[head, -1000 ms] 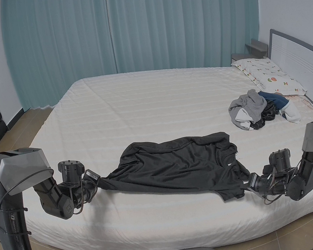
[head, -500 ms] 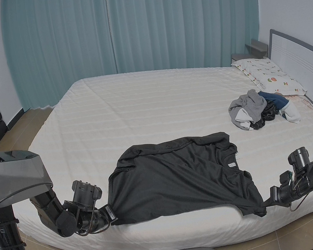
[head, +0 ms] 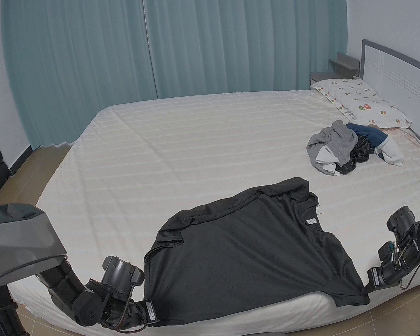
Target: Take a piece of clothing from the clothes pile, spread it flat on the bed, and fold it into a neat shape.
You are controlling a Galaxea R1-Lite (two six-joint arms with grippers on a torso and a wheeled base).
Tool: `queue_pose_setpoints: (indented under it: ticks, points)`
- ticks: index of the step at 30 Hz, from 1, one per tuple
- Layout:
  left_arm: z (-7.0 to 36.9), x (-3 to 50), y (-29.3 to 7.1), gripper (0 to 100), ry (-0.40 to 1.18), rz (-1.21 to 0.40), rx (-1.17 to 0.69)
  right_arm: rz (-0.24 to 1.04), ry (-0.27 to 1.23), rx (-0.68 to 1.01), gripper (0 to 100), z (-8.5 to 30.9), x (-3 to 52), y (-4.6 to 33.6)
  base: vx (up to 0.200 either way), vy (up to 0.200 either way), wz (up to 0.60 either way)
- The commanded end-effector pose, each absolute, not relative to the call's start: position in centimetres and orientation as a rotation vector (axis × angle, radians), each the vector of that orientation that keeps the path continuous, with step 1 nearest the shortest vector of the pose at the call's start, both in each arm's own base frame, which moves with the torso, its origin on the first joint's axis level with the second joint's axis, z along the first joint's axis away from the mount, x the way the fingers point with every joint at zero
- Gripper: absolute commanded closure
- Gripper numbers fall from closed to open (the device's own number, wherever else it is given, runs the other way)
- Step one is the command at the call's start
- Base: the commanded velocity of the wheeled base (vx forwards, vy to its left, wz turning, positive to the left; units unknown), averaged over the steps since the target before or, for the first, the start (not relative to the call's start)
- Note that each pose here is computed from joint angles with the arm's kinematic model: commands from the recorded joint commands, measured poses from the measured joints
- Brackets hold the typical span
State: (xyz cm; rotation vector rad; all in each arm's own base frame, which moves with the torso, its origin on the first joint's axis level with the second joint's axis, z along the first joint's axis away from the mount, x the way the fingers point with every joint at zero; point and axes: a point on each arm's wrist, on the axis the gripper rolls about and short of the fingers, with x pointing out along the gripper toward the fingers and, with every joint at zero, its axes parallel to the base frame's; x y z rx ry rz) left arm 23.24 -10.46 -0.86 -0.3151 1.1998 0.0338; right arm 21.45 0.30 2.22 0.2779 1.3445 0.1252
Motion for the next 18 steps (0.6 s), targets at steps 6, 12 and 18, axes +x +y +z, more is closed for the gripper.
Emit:
queue_pose_setpoints:
  ticks: [6,12,18]
  points:
    - [-0.4,23.8,-10.8,0,1.171,0.018,-0.338,0.123,1.298,0.287,0,2.9,22.2,0.1,0.000,0.000,0.00]
    - [1.0,26.2,-10.7,0,1.041,0.043,-0.494,0.082,1.206,0.417,0,3.7,24.3,-0.2,0.000,0.000,0.00]
    - [1.3,28.3,-10.2,0,0.910,0.051,-0.626,0.048,1.090,0.513,0,1.6,26.8,-0.1,0.000,0.000,0.00]
